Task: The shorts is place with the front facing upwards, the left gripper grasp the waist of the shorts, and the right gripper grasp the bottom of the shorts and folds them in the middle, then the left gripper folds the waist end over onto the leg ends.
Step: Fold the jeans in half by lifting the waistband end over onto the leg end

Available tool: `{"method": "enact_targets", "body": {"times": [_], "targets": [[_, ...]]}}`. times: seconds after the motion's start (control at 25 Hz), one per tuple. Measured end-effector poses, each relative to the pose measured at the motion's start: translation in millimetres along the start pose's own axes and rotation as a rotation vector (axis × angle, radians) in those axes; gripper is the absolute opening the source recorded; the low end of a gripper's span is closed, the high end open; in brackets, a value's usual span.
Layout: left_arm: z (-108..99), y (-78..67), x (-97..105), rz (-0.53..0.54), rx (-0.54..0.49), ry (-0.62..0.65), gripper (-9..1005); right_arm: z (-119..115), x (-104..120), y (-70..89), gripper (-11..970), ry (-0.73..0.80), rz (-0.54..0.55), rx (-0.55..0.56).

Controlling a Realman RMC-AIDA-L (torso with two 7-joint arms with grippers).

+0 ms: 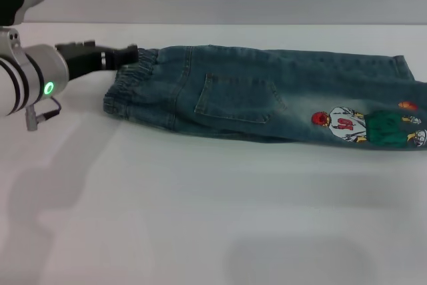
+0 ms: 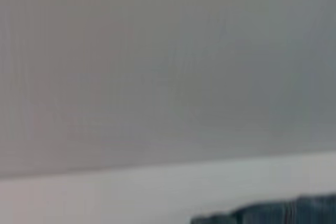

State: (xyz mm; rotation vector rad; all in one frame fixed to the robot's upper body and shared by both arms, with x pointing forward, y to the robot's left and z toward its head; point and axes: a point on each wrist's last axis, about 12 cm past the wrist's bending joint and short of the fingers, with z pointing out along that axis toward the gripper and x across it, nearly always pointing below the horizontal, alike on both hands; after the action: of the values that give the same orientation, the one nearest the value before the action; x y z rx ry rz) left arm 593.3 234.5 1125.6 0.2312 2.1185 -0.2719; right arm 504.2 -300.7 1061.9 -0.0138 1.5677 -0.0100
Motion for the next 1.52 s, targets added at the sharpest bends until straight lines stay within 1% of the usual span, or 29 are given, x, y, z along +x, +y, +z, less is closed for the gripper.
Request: {"method": "enact_targets", "body": {"times": [0.08, 0.16, 0.2, 0.24, 0.28, 0.32, 0.48, 0.52, 0.56, 0.6, 0.64, 0.84, 1.04, 1.08, 1.28, 1.52], "targets": [[-0.6, 2.0, 3.0, -0.008, 0.004, 0.043, 777, -0.8, 3.8, 1.7, 821, 0.009, 0.027, 0.007], [-1.4, 3.2, 4.5, -0.013, 0.005, 0.063, 832, 0.4, 7.4, 3.0, 778, 0.021, 0.041, 0.006], [-1.4, 3.2, 4.5, -0.013, 0.005, 0.063, 834, 2.1, 9.1, 5.1, 757, 0.028, 0.044, -0.004], [-2.7, 6.9, 6.9, -0.025, 0.002, 0.094, 836, 3.4, 10.1, 7.2, 735, 0.032, 0.043, -0.014], [-3.1, 9.0, 8.2, -0.032, 0.002, 0.117, 838, 6.0, 13.0, 13.6, 714, 0.043, 0.039, -0.042], [-3.4, 10.3, 9.2, -0.034, 0.002, 0.133, 840, 6.0, 13.0, 13.6, 665, 0.043, 0.039, -0.042], [-3.4, 10.3, 9.2, -0.034, 0.002, 0.133, 848, 14.0, 16.9, 30.0, 469, 0.060, 0.021, -0.108], [-3.4, 10.3, 9.2, -0.034, 0.002, 0.133, 850, 14.0, 16.9, 30.0, 445, 0.060, 0.021, -0.108], [-3.6, 10.8, 12.3, -0.033, 0.008, 0.172, 852, 15.8, 17.2, 32.1, 421, 0.063, 0.020, -0.116], [-3.6, 10.8, 12.3, -0.033, 0.008, 0.172, 849, 16.7, 17.2, 33.2, 398, 0.064, 0.019, -0.120], [-4.1, 9.1, 14.2, -0.030, 0.019, 0.203, 846, 17.6, 17.3, 33.9, 374, 0.066, 0.018, -0.123], [-2.4, 8.6, 15.3, -0.026, 0.022, 0.217, 831, 17.3, 17.0, 33.7, 255, 0.062, 0.019, -0.122], [1.6, 8.2, 17.8, -0.020, 0.024, 0.235, 817, 15.4, 18.2, 33.2, 68, 0.065, 0.022, -0.119], [9.2, 6.7, 22.8, -0.004, 0.029, 0.264, 814, 14.4, 18.8, 35.2, 31, 0.067, 0.022, -0.125], [12.0, 6.6, 23.5, 0.001, 0.027, 0.267, 799, 11.5, 20.4, 36.2, 0, 0.072, 0.023, -0.130], [12.5, 6.6, 22.7, 0.011, 0.027, 0.260, 782, 9.9, 21.2, 35.5, 0, 0.075, 0.023, -0.128]]}}
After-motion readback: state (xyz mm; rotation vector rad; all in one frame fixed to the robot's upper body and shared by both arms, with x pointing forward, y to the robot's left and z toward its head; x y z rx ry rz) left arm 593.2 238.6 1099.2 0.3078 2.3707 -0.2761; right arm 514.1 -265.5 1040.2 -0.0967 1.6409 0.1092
